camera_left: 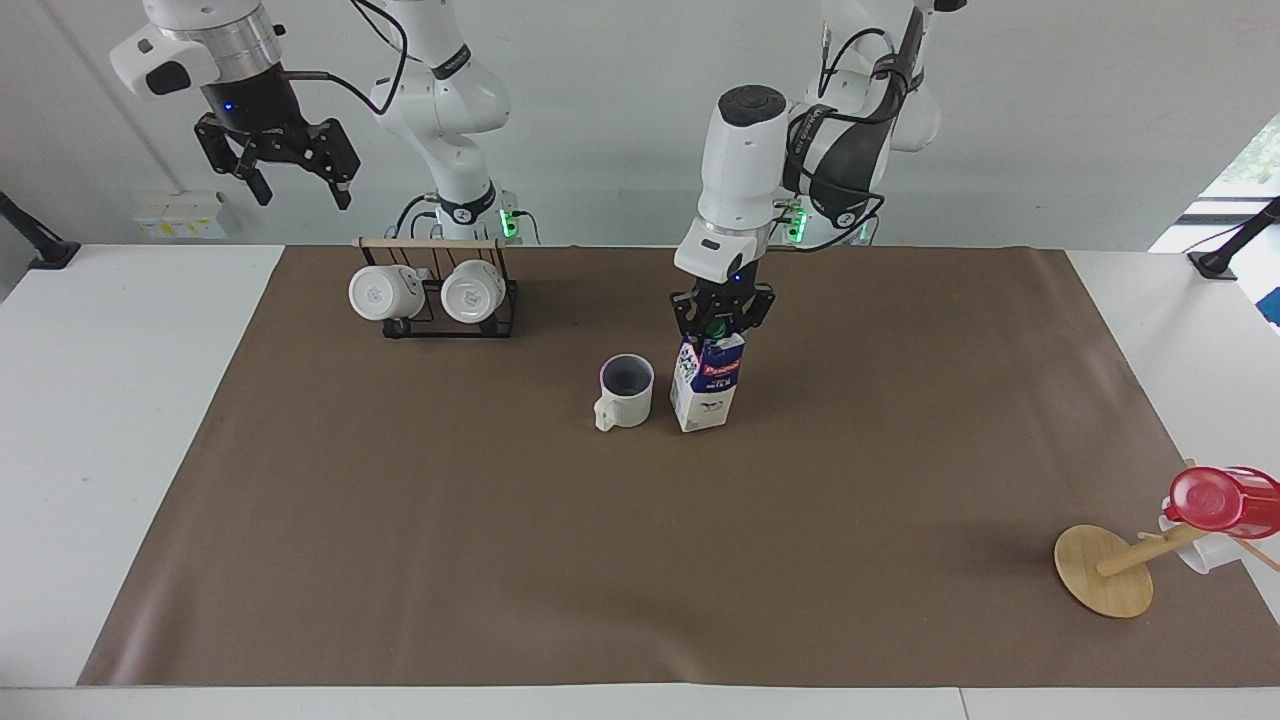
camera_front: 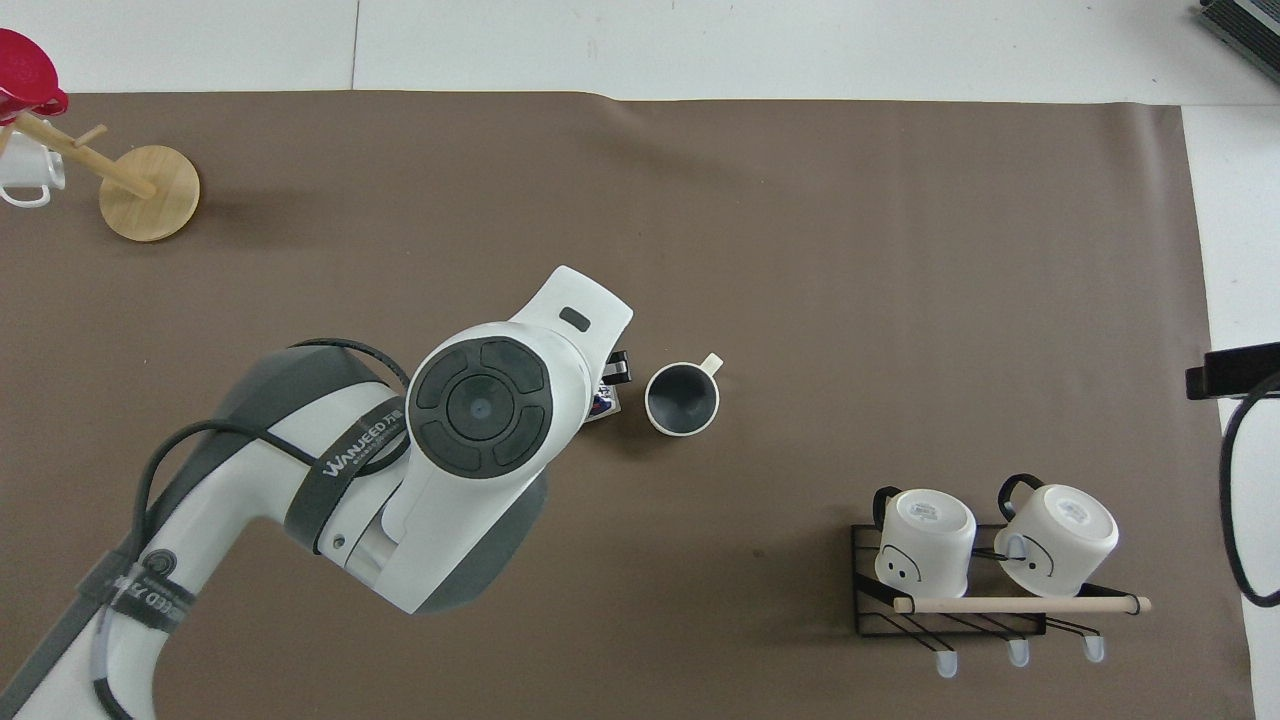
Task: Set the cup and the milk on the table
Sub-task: 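Lower the carton beside the mug with the left gripper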
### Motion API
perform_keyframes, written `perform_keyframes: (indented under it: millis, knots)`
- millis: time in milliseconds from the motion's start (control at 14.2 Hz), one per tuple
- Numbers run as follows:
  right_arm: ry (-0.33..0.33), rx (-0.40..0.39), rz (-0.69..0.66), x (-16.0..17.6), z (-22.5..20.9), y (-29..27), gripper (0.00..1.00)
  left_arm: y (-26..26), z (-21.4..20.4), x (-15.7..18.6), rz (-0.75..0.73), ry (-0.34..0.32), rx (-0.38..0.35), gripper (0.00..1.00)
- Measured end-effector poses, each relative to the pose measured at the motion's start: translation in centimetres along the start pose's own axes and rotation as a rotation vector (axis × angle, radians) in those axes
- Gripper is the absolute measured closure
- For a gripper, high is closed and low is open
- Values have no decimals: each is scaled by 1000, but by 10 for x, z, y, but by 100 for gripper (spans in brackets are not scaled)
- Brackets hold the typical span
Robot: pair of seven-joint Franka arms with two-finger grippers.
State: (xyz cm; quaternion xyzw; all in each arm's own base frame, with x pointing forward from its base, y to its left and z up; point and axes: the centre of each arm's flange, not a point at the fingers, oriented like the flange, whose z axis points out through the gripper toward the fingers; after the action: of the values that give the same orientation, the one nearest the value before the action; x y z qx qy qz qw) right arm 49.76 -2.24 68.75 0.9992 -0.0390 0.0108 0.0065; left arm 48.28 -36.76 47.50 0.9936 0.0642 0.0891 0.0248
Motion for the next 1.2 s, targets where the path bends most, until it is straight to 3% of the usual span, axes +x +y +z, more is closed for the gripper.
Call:
perform_keyframes:
  millis: [775, 1197]
  knots:
    - [0, 0, 0, 0, 0, 0, 0, 2, 10, -2, 24, 7, 28, 44]
    - [0, 0, 0, 0, 0, 0, 0, 3, 11, -1, 91, 45, 36, 44]
